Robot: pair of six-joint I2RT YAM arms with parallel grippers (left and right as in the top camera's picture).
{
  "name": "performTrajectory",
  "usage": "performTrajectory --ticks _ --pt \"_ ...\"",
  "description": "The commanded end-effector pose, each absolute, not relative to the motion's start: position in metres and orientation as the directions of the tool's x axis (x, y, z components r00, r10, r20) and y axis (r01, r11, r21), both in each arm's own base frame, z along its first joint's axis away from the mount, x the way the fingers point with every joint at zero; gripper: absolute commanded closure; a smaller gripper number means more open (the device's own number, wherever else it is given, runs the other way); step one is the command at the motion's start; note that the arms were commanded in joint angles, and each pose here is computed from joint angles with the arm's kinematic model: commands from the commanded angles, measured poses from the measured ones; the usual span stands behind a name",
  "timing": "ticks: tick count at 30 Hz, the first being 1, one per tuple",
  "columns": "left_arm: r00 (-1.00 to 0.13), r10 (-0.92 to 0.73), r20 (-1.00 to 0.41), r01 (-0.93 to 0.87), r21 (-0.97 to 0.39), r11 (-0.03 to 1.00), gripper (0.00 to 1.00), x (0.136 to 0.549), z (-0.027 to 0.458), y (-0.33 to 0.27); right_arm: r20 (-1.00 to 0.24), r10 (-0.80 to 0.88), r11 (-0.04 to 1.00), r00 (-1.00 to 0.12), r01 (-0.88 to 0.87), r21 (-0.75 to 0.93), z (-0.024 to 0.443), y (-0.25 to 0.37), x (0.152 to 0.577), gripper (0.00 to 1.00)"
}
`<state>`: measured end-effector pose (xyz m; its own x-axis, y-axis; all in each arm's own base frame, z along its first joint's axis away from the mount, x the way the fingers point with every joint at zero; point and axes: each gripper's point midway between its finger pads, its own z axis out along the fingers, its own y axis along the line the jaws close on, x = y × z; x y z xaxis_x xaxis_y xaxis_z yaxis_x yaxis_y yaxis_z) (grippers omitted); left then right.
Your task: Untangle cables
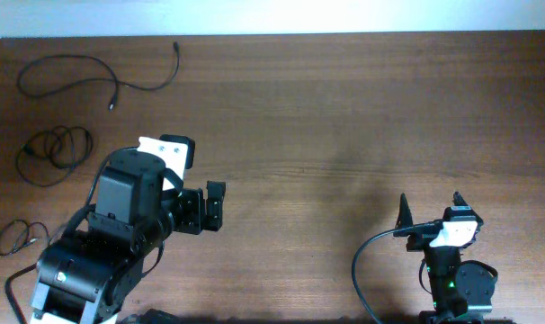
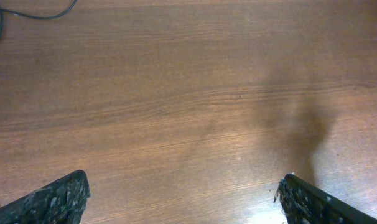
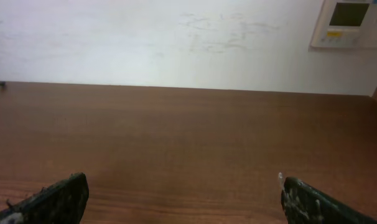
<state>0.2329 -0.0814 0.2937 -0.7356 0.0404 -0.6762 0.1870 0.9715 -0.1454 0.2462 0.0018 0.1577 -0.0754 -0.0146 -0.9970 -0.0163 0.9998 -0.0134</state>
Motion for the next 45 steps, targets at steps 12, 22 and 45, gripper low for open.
performTrajectory --ticks 12,22,45 --pt "-0.726 0.056 -0.686 0.197 -0.129 0.972 0.01 0.233 0.297 -0.081 -0.997 0.008 1.000 -0.078 -0.007 0.009 0.156 0.001 0.246 0.02" --pt "-0.725 0.056 -0.686 0.197 -0.129 0.972 0.01 0.233 0.297 -0.081 -0.997 0.008 1.000 -0.078 -0.007 0.009 0.156 0.001 0.246 0.02" --pt "-0.524 -0.010 -0.851 0.121 -0.086 0.989 0.01 0.178 0.268 -0.033 -0.997 0.008 1.000 -0.078 -0.007 0.009 0.156 0.001 0.246 0.02"
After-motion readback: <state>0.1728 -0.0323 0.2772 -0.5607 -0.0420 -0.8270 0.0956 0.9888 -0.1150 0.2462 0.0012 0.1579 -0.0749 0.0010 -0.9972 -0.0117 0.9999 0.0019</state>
